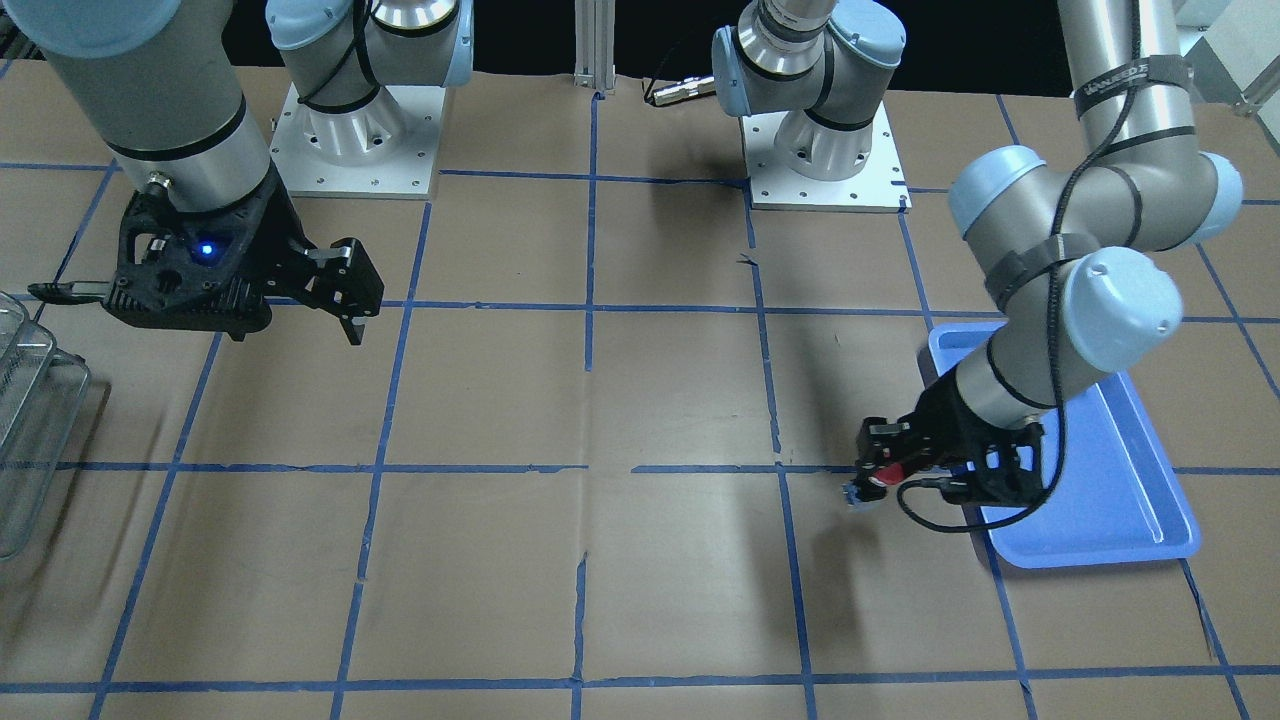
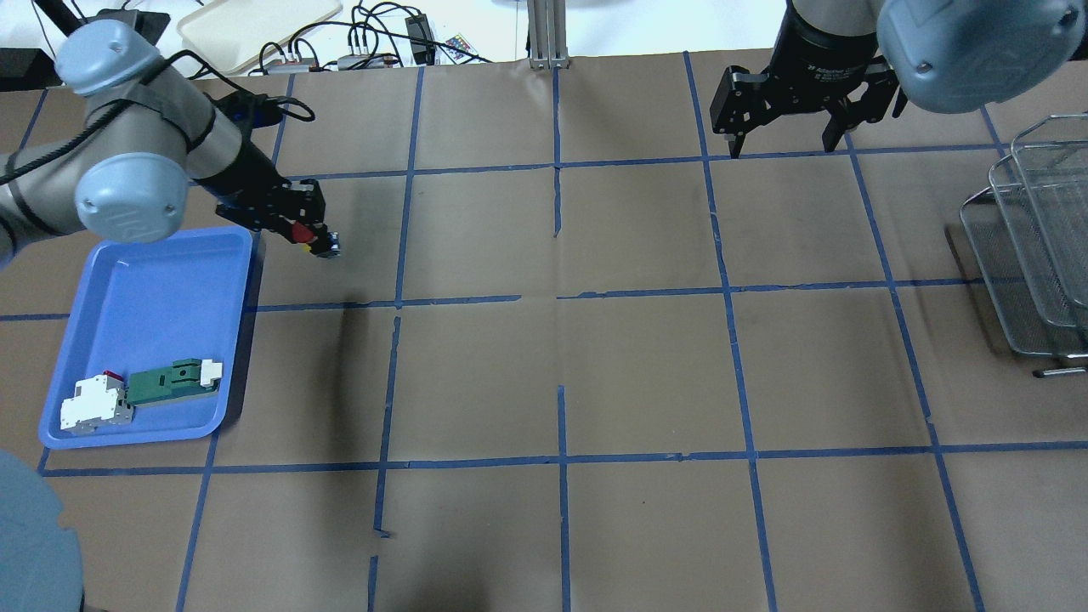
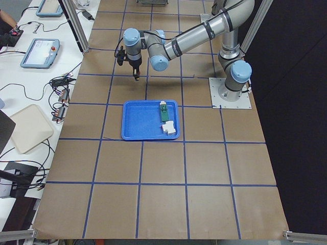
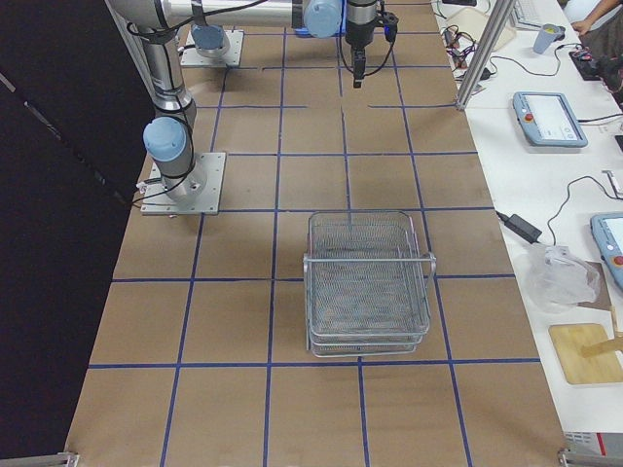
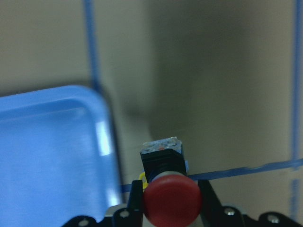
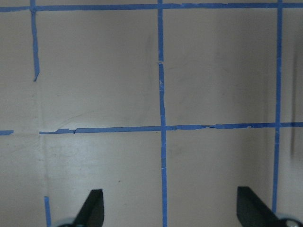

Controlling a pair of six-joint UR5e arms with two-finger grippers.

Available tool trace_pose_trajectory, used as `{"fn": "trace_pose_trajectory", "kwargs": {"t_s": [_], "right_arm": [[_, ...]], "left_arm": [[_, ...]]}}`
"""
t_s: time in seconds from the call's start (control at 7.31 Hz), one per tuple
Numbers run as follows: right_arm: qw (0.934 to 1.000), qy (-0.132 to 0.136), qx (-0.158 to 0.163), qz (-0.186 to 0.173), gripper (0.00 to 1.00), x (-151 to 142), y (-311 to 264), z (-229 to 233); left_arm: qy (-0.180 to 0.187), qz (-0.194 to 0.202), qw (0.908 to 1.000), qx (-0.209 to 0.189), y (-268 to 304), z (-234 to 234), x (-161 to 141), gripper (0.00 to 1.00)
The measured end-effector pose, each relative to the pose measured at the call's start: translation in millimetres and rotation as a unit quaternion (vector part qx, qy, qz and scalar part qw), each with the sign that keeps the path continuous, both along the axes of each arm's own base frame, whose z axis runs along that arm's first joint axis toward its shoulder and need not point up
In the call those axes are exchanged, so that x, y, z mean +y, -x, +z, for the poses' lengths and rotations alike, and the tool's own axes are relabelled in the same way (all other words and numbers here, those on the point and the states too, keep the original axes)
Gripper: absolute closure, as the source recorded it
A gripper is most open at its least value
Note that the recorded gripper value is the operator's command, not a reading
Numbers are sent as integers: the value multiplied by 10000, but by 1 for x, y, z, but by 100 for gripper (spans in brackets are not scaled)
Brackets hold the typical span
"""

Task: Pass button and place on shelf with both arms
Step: 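Lift the red button and carry it toward the right gripper while the right arm approaches, then close the right gripper on the button's blue base beside the left gripper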

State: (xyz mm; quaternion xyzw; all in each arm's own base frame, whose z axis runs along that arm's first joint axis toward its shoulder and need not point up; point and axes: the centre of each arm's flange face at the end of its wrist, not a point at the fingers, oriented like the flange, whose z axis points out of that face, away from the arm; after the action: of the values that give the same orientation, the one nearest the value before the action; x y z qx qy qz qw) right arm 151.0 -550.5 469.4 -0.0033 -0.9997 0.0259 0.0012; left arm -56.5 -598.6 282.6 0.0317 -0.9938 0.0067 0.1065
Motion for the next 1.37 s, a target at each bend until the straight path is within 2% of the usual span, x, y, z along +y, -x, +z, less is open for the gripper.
{"fn": "trace_pose_trajectory", "kwargs": {"t_s": [0.14,0.27,0.41,0.55,0.82,0.96,1.09,1.23,1.37], "right_arm": [[9999,11,-164,36,1,-3,-1,-3],[9994,106,-254,230,2,-7,4,-3],[9975,208,-262,615,2,-12,17,-2],[9949,235,-286,937,2,-15,33,-5],[9873,256,-519,1480,2,-16,47,-7],[9759,330,-841,1986,3,-12,44,-3],[9553,467,-1112,2697,3,-2,39,7],[9238,644,-1289,3548,3,13,34,19],[8846,829,-1388,4375,3,29,29,29]], "left_arm": [[-53,182,9990,395,44,-4,3,100],[-81,223,9938,1083,81,-1,7,100],[-115,250,9804,1951,109,8,11,100],[-169,281,9580,2850,131,22,14,100],[-279,302,9067,4197,159,52,20,100],[-376,306,8851,4630,173,66,26,100],[-507,275,8715,4869,194,81,35,100],[-556,199,8650,4983,216,94,46,100],[-516,151,8614,5051,231,105,54,100]]}}
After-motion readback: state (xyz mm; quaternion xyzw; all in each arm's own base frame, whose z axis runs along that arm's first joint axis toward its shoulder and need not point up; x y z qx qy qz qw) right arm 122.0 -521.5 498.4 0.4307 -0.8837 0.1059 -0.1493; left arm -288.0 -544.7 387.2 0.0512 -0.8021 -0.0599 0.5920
